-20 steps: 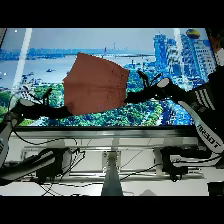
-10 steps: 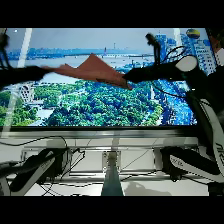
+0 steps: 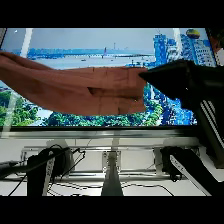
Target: Fold the clothes and pants, and hang the long-sleeved shirts on hangers.
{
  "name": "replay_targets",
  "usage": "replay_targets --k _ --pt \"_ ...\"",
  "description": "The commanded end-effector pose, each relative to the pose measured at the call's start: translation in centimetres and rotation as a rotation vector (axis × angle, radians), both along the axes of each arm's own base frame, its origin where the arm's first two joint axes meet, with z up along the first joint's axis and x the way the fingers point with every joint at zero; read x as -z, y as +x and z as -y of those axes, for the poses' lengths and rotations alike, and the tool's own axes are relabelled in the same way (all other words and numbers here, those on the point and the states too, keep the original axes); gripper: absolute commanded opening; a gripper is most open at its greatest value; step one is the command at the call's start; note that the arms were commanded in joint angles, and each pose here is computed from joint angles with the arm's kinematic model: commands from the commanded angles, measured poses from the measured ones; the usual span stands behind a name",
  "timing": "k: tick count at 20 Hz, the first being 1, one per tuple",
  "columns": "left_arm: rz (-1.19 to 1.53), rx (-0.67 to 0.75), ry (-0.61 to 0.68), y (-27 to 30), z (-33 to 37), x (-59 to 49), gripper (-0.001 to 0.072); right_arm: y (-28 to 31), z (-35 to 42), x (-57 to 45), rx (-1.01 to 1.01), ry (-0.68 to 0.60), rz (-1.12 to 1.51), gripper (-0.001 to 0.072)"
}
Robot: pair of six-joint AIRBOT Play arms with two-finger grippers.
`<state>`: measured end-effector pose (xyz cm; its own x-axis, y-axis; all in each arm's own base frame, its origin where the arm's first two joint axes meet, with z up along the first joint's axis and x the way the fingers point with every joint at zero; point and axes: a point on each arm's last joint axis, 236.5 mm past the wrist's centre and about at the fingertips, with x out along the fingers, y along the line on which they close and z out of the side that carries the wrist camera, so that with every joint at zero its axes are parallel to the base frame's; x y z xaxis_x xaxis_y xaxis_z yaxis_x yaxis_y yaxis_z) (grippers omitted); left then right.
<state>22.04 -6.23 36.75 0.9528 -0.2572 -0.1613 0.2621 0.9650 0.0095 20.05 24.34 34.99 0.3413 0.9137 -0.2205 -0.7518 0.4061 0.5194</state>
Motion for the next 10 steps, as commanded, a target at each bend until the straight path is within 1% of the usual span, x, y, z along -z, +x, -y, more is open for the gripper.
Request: replay_targets --k 1,4,5,7,8,9,10 --pt "-0.121 0.008 -0.090 0.7 0.2 3.5 0.0011 -0.5 0.8 1.6 0.060 -0.012 -0.104 0.0018" --pt "-0.342 0.116 -0.198 6.5 1.0 11.5 0.0011 6.4 1.7 7.8 0.231 -0.012 -0.208 0.0018" --pt "-0.413 0.155 -0.222 8.6 1.5 14.9 0.0011 9.2 2.4 10.8 0.303 -0.043 -0.223 0.0018" --pt "-0.565 0.175 -0.223 12.2 2.7 22.4 0.0011 14.4 5.0 18.3 0.450 -0.192 -0.240 0.0018" --pt "-0.642 0.189 -0.201 13.2 3.8 25.9 0.0011 16.1 5.9 21.8 0.488 -0.262 -0.270 0.0018" --pt "-0.738 0.229 -0.189 13.4 5.7 29.2 0.0011 17.1 6.3 24.8 0.493 -0.323 -0.308 0.0019" --pt "-0.826 0.272 -0.188 13.1 7.8 31.9 0.0010 17.6 6.3 27.1 0.487 -0.357 -0.353 0.0018"
